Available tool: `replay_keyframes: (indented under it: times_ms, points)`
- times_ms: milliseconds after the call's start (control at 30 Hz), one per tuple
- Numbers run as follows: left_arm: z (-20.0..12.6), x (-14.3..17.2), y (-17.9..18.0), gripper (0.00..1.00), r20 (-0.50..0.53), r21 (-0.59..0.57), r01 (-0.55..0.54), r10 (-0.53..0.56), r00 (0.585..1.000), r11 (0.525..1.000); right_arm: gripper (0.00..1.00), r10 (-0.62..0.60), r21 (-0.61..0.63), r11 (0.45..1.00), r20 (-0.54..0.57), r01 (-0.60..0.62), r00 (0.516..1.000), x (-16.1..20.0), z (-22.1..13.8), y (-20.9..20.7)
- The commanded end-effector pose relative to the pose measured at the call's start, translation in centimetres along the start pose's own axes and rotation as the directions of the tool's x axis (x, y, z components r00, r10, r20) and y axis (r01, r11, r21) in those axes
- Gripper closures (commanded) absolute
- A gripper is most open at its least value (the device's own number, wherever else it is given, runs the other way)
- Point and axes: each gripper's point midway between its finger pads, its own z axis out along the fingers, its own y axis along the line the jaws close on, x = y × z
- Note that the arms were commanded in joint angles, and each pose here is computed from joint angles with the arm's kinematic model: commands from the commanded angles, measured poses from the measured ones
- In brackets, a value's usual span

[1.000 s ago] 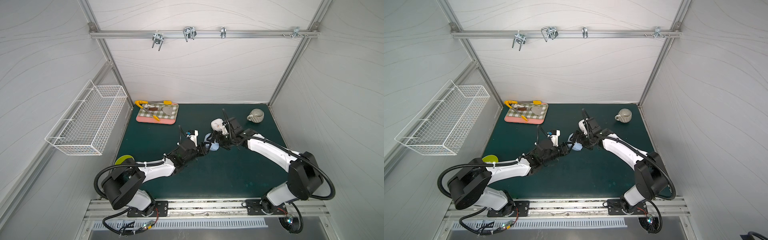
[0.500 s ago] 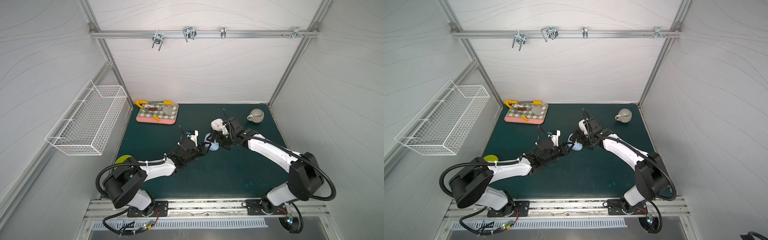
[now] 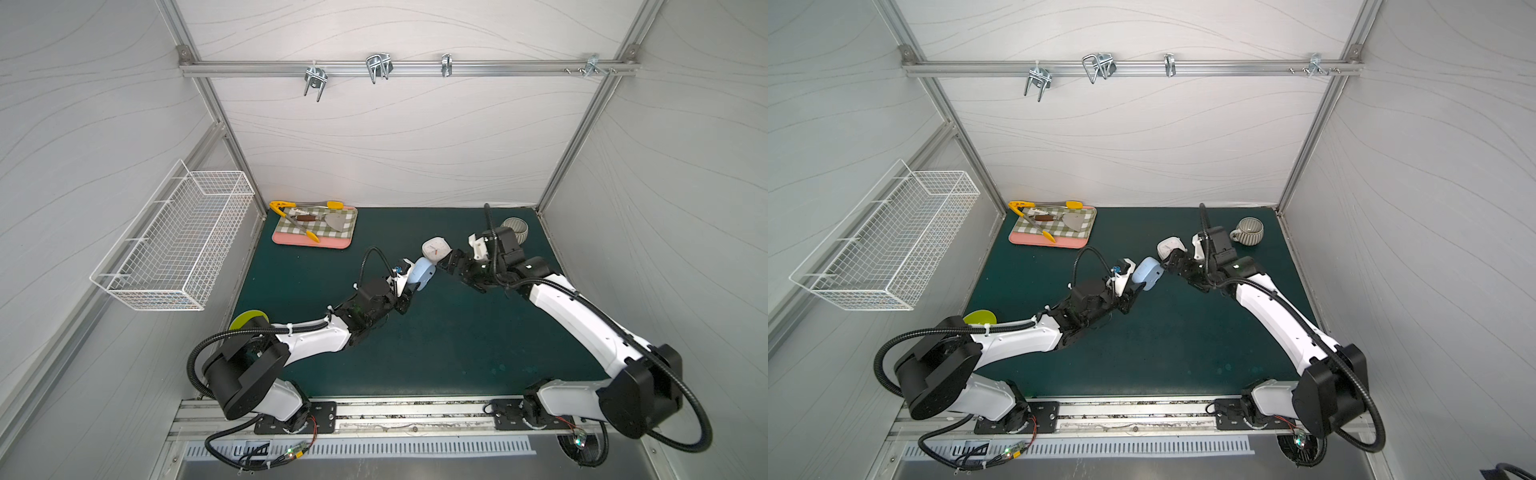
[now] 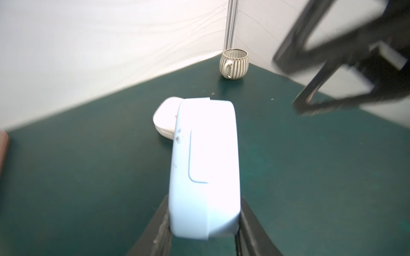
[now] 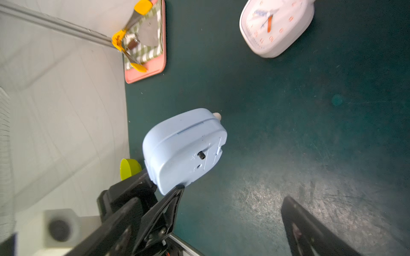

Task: Insert the battery into the alarm
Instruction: Adjust the alarm at the center of the board.

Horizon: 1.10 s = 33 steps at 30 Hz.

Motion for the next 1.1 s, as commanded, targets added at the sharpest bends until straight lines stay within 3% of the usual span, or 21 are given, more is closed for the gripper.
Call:
replay_keyframes:
  times_ms: [0,67,167,233,300,567,833,1000,1067]
  points:
    - [0.6,-6.0,0.6,0.72,0.172,-0.114,-0.417,0.431,0.886,0.902,0.01,0.118,-0.121,0.984,-0.113,-0.132,0.987,1.0,-1.5,0.6]
    - [0.9,-6.3,0.1,0.71,0.189,-0.127,-0.543,0.557,0.809,0.830,0.01,0.170,-0.191,0.962,-0.153,-0.198,0.974,0.8,-2.3,1.0]
    - [1.3,-7.0,-0.6,0.71,0.193,-0.178,-0.706,0.727,0.659,0.686,0.01,0.243,-0.257,0.920,-0.218,-0.296,0.945,0.8,-2.7,1.2]
    - [1.5,-7.6,-0.8,0.71,0.195,-0.212,-0.757,0.786,0.587,0.618,0.01,0.272,-0.264,0.903,-0.257,-0.338,0.927,0.9,-2.6,1.1]
    - [1.7,-8.1,-1.2,0.71,0.200,-0.219,-0.785,0.815,0.545,0.579,0.01,0.288,-0.258,0.894,-0.297,-0.367,0.910,1.3,-2.2,1.0]
    - [1.5,-8.6,-3.3,0.72,0.220,-0.243,-0.831,0.862,0.456,0.501,0.05,0.333,-0.256,0.849,-0.421,-0.462,0.844,2.0,0.4,1.1]
    - [1.4,-8.3,-3.7,0.71,0.218,-0.244,-0.842,0.874,0.435,0.481,0.48,0.364,-0.264,0.827,-0.424,-0.497,0.829,1.4,1.4,0.8]
    - [1.6,-7.8,-3.8,0.69,0.209,-0.241,-0.849,0.879,0.428,0.470,0.52,0.364,-0.267,0.826,-0.420,-0.497,0.831,1.3,1.2,0.7]
    - [1.6,-7.7,-3.8,0.63,0.207,-0.246,-0.847,0.879,0.429,0.471,0.56,0.360,-0.272,0.827,-0.417,-0.493,0.834,1.3,1.2,0.8]
